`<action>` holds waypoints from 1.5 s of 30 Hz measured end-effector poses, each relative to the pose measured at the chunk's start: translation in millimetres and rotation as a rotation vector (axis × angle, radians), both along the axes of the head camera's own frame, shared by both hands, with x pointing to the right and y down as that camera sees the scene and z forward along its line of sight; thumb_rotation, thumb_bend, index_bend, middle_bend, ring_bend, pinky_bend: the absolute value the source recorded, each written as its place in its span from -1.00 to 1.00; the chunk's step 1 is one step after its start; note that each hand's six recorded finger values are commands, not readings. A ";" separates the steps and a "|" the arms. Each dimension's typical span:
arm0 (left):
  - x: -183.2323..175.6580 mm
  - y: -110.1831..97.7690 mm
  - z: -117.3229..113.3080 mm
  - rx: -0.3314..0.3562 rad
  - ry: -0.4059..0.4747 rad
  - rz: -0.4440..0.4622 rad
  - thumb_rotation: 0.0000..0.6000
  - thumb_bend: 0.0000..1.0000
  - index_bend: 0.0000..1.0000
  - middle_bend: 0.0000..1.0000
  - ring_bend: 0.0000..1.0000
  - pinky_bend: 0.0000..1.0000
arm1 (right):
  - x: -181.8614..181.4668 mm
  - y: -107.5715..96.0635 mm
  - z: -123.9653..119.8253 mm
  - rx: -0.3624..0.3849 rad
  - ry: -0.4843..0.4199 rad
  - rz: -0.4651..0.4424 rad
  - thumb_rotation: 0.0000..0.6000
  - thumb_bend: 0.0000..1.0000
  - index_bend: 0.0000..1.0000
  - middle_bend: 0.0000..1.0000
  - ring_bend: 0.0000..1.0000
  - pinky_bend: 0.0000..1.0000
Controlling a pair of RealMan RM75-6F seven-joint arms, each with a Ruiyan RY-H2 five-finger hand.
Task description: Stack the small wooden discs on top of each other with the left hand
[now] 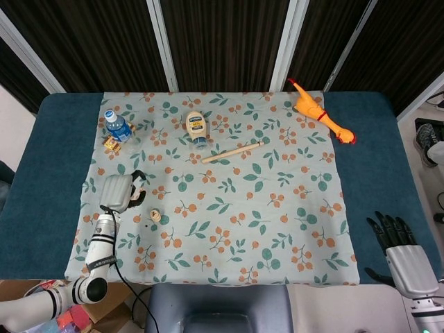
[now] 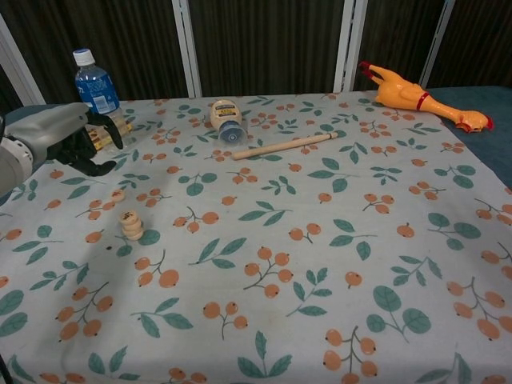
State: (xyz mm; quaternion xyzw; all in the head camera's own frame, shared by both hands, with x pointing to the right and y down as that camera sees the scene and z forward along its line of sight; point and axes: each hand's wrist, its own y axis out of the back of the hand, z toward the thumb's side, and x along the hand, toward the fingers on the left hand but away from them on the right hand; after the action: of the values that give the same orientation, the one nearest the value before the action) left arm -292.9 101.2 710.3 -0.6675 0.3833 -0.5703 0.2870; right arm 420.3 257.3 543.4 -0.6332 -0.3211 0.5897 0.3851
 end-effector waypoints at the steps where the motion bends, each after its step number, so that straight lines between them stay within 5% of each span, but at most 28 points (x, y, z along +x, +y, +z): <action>1: -3.1 -3.1 2.8 -0.008 -0.007 -0.003 1.00 -0.23 -0.19 1.00 1.00 1.00 | 0.1 -0.2 0.2 0.000 0.001 0.001 1.00 -0.84 -1.00 -1.00 -1.00 -1.00; 26: -18.8 8.8 62.9 -0.079 -0.109 0.029 1.00 -0.27 -0.22 1.00 1.00 1.00 | 0.3 -0.8 1.3 -0.001 0.001 0.010 1.00 -0.84 -1.00 -1.00 -1.00 -1.00; 45: -20.5 14.4 76.7 -0.102 -0.117 0.022 1.00 -0.27 -0.11 1.00 1.00 1.00 | 0.1 -1.1 2.4 -0.003 0.003 0.011 1.00 -0.84 -1.00 -1.00 -1.00 -1.00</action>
State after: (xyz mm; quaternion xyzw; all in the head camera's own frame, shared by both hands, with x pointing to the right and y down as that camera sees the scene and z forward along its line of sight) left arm -313.4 115.6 787.0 -0.6510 0.3291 -0.6238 0.2806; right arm 420.4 256.1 545.8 -0.6310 -0.3230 0.5934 0.3813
